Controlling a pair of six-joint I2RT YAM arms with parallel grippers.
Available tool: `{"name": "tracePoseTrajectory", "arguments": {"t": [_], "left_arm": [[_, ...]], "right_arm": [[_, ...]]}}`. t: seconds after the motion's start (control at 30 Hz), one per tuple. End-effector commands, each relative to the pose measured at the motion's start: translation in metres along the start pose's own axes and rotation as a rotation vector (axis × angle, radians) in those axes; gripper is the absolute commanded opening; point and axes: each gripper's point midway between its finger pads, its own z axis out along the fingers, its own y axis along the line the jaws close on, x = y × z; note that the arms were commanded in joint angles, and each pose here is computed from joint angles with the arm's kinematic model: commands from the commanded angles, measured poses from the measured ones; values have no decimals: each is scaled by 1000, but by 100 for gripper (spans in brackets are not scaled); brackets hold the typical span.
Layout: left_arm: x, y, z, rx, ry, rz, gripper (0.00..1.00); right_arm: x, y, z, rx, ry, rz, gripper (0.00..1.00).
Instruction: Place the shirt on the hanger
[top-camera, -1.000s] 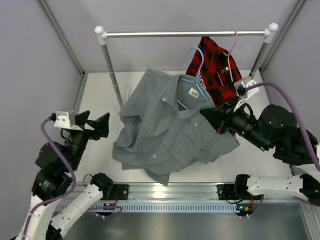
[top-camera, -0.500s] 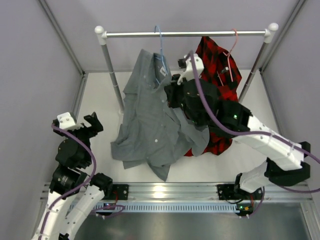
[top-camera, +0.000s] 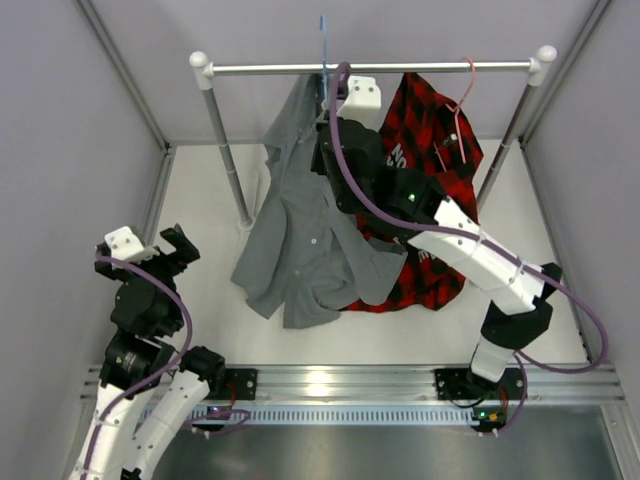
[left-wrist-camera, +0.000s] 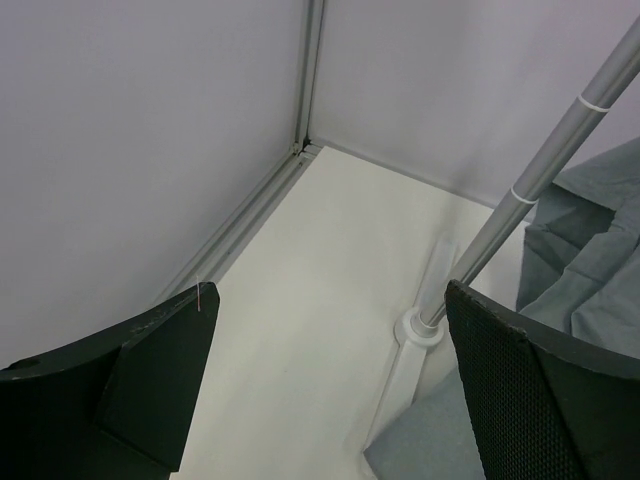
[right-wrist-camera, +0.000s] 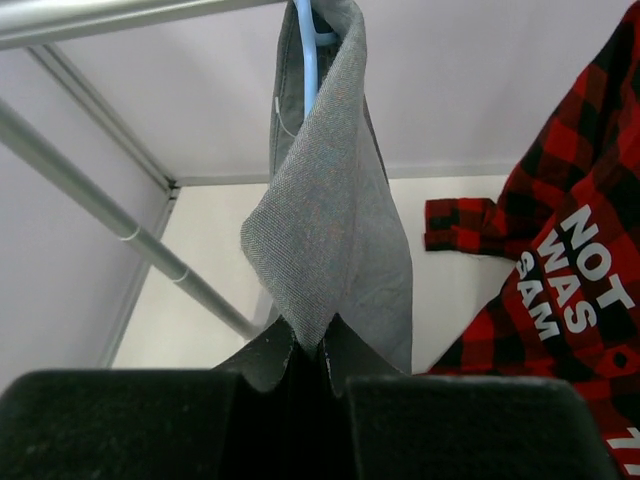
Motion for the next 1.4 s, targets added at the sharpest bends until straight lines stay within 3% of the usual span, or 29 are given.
{"name": "tracePoseTrajectory", "arguments": {"t": [0.0, 0.2, 0.4, 0.43, 0.47, 0.5, 0.57, 0.83, 1.07, 1.17, 1.37], "left_arm": [[-10, 5, -1, -27, -32, -25, 98], [-3, -5, 2, 15, -9, -8, 98], [1, -7, 5, 20, -2, 17, 98], [2, -10, 7, 32, -2, 22, 98], [5, -14, 8, 47, 5, 35, 98], [10, -25, 12, 90, 30, 51, 98], [16, -33, 14, 120, 62, 62, 98], [25, -41, 16, 135, 160, 69, 98], [71, -31, -10, 177, 305, 88, 98], [60, -25, -22, 209, 242, 43, 98], [57, -31, -25, 268, 199, 32, 98]], "right_arm": [[-19, -8, 16, 76, -82, 104, 0], [23, -2, 29, 73, -15, 120, 0], [36, 3, 23, 1, -18, 193, 0], [35, 4, 21, -12, -19, 195, 7], [32, 7, 20, -33, -28, 192, 43], [32, 9, 15, -63, -17, 186, 67], [24, 2, 4, -83, -22, 170, 99], [13, -79, -64, -103, -55, 74, 100], [20, -186, -127, 10, -47, -95, 100], [14, -248, -153, 176, -87, -167, 100], [46, -301, -178, 238, -82, -179, 100]]}}
